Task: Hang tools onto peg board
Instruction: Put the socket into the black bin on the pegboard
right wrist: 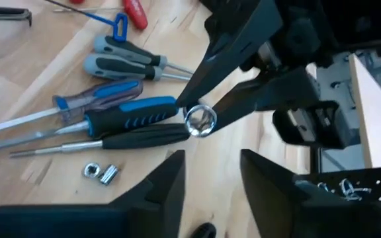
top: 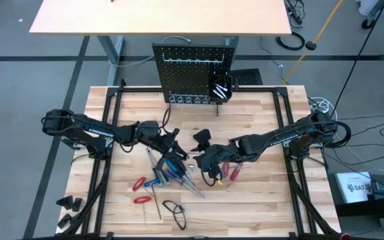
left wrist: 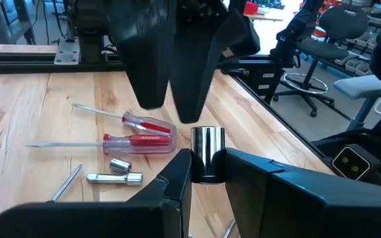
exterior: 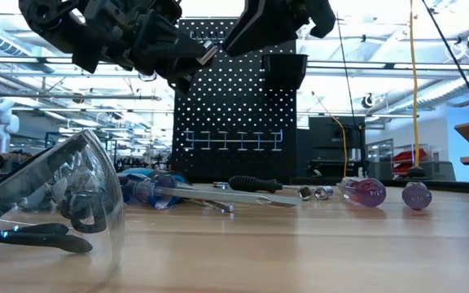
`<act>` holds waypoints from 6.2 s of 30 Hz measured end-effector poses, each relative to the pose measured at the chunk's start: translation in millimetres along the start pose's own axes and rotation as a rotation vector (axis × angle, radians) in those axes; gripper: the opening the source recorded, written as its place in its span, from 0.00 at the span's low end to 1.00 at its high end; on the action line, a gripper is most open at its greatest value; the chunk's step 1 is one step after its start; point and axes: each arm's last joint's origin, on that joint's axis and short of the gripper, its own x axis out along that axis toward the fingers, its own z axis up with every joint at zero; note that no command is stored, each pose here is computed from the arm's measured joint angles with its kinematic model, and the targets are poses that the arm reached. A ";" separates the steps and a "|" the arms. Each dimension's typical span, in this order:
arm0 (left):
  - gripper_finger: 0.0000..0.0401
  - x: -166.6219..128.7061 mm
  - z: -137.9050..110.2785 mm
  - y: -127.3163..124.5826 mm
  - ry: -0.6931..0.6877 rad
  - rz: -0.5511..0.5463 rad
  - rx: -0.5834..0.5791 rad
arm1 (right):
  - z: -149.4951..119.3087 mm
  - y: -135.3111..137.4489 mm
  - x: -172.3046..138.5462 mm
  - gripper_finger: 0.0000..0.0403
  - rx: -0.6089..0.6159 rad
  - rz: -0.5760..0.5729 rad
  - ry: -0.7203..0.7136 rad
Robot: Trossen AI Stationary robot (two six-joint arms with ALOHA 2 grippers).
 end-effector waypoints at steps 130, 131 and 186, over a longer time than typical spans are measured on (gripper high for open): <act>0.38 -6.3 -11.9 11.6 0.110 0.102 -0.147 | -54.5 -127.3 -104.1 0.40 0.659 -0.129 -0.093; 0.38 -6.3 -11.9 11.6 0.111 0.102 -0.147 | -52.8 -123.9 -103.0 0.40 0.665 -0.073 -0.104; 0.38 75.4 -68.1 -12.3 0.354 0.137 0.012 | -92.5 -1.3 -9.0 0.40 0.544 0.126 -0.098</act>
